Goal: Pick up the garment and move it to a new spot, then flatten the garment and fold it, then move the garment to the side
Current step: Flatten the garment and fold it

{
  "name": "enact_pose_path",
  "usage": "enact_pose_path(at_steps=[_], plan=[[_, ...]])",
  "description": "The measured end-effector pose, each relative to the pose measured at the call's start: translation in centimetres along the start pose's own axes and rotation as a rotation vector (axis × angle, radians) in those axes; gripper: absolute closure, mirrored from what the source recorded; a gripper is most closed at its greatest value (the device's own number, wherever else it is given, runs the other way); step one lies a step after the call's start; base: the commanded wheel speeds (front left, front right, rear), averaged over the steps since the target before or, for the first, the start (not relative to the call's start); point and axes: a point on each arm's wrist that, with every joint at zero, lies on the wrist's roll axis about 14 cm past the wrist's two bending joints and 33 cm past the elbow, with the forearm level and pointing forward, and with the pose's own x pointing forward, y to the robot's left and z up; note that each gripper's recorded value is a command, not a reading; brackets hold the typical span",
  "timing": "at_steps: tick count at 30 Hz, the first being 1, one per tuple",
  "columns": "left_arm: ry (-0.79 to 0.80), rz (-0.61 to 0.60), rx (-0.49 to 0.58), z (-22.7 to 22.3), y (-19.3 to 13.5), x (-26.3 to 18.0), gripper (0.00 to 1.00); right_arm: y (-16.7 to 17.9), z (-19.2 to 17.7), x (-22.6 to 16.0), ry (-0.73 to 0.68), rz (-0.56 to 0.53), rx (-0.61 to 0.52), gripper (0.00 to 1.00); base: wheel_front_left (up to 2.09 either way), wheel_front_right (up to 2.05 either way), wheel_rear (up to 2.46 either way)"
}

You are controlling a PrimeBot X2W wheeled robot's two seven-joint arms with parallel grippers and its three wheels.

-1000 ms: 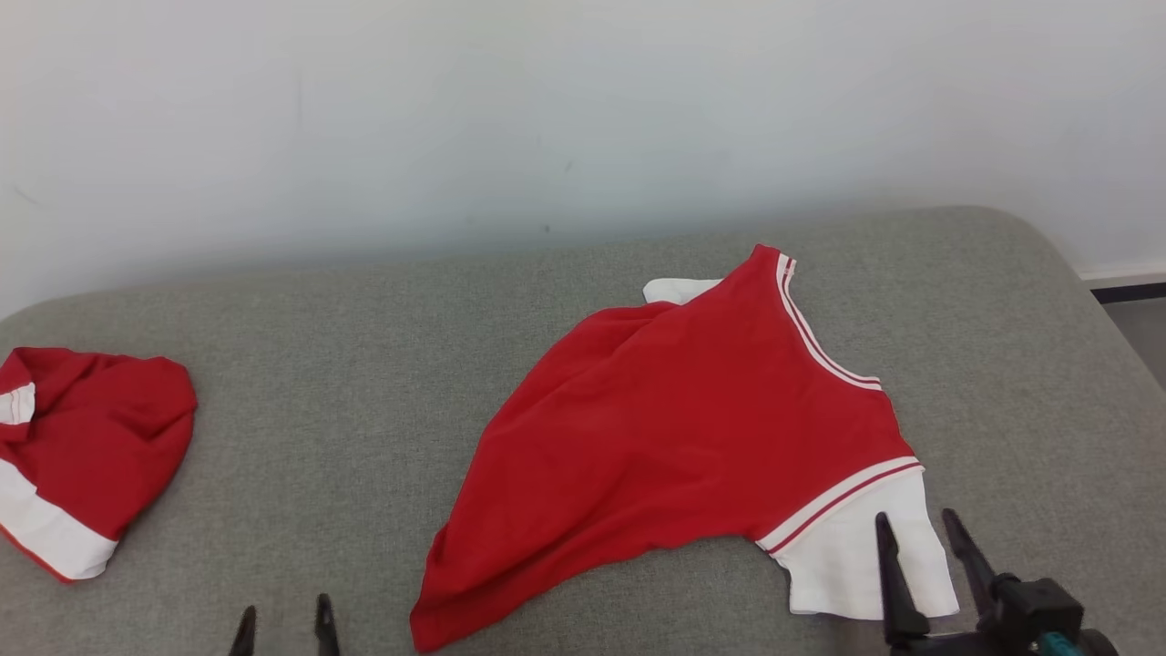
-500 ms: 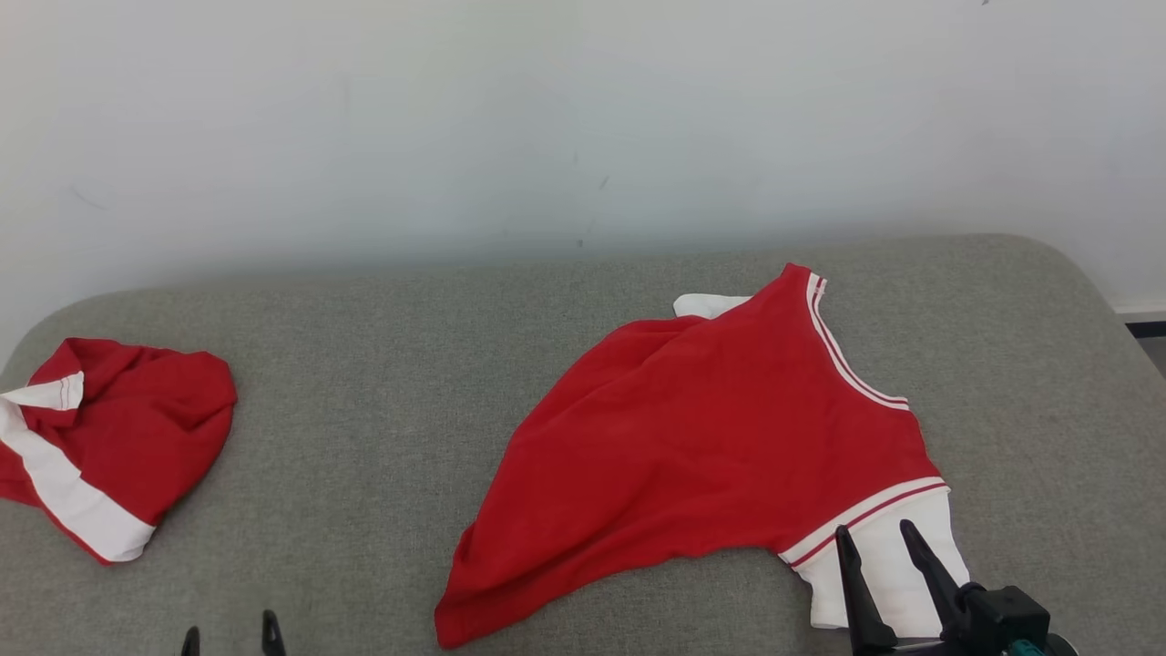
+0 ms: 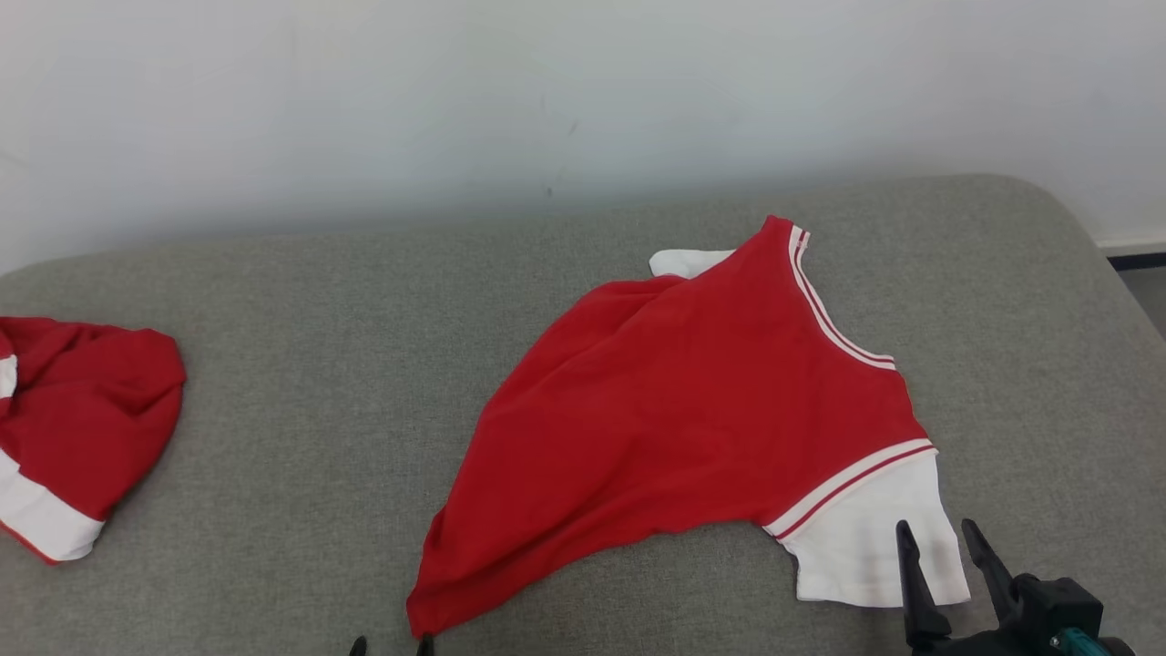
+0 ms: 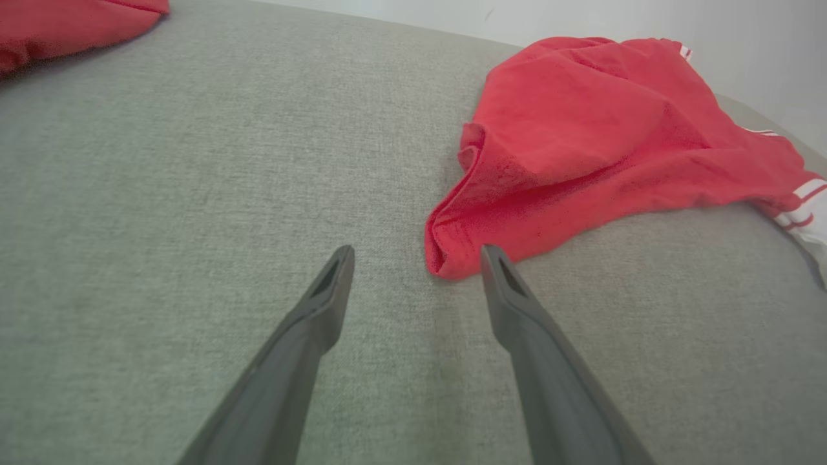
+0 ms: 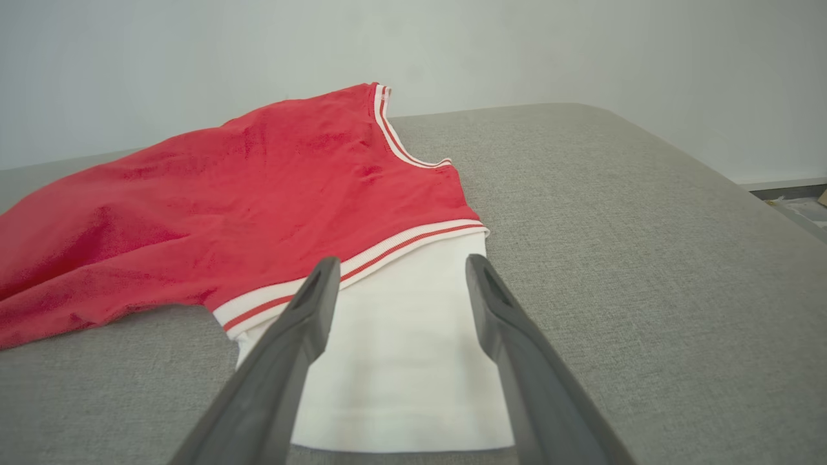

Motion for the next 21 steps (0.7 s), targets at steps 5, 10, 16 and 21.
enact_pose_path(at_steps=[5, 10, 16, 21], plan=[[0.032, -0.044, -0.029, -0.5, -1.4, 2.3, 0.0, -1.7, -0.7, 0.5, 0.031, -0.044, -0.011, 0.0, 0.0, 0.0, 0.0], [0.102, -0.062, -0.045, -2.5, -2.2, 3.3, 0.2, -3.2, -2.6, 0.5, 0.094, -0.085, -0.016, 0.0, 0.0, 0.0, 0.0], [0.135, -0.052, -0.054, -3.4, -2.1, 4.0, 1.0, -3.6, -3.7, 0.7, 0.132, -0.104, -0.011, 0.0, 0.0, 0.0, 0.0], [0.107, -0.043, -0.035, -2.5, -1.7, 4.4, 1.0, -3.2, -5.6, 0.3, 0.191, -0.098, 0.007, 0.0, 0.0, 0.0, 0.0]])
